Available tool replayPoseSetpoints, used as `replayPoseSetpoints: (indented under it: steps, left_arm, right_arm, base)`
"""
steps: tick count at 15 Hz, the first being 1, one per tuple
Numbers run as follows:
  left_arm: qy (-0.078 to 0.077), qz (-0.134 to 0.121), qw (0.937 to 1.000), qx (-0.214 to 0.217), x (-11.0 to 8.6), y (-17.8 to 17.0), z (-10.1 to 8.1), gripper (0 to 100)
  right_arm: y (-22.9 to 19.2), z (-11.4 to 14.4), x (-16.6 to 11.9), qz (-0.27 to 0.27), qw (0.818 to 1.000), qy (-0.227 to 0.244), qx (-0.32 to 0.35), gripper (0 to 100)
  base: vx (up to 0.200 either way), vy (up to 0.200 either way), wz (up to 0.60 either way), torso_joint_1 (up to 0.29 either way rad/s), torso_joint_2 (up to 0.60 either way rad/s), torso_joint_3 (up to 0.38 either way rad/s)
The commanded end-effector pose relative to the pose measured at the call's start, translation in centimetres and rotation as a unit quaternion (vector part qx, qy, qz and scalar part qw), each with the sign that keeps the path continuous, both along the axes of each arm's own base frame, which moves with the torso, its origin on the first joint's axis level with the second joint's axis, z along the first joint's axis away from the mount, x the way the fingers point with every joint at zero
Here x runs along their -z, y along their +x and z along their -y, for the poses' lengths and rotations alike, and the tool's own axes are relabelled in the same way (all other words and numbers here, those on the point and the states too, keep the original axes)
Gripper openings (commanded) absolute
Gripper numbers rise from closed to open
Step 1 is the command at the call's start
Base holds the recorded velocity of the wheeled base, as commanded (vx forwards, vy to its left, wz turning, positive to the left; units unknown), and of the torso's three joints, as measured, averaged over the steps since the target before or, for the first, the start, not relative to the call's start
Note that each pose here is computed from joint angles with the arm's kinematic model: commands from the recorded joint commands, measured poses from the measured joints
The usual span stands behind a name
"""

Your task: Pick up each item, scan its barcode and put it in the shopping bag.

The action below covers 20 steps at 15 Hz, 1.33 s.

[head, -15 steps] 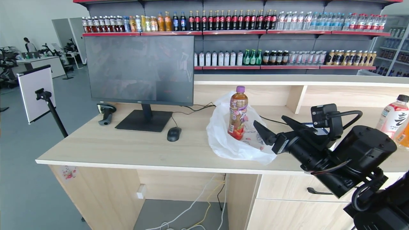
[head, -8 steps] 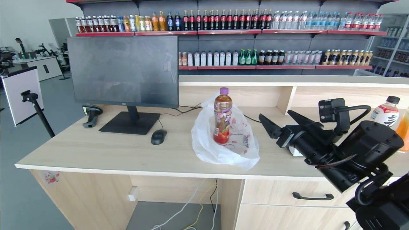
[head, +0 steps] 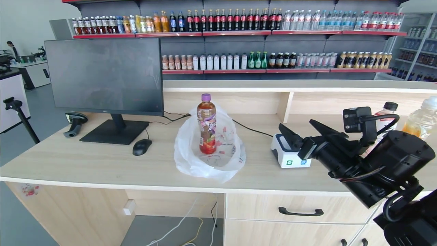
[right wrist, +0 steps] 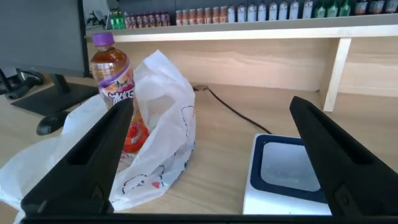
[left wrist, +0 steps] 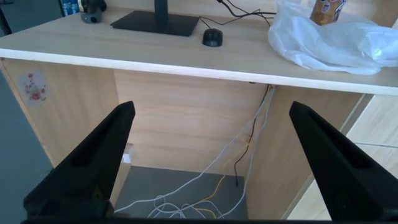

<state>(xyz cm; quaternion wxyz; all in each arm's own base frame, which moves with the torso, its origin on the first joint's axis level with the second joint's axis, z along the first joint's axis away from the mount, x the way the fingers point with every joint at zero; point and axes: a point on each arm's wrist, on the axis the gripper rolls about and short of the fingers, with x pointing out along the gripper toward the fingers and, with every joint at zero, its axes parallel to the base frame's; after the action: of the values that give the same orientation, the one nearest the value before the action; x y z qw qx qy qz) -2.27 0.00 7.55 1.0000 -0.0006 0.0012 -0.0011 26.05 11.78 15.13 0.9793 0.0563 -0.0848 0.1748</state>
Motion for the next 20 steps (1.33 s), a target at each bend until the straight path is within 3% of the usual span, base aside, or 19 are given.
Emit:
replayPoseSetpoints:
  steps: [1,20]
  left_arm:
    - [0.000,0.000,1.0000,0.000,0.0,0.0,0.0,100]
    - [-0.002,0.000,1.0000,-0.001,0.0,0.0,0.0,100]
  right_arm:
    - [-0.3,0.1,0.1,-0.002,1.000,-0.001,-0.001,100]
    - [-2.7,1.3,2.1,-0.054,0.998,-0.025,0.003,100]
  base:
    - [0.000,-0.200,0.00,0.007,0.00,-0.007]
    - [0.000,-0.189,0.00,0.001,0.00,0.003]
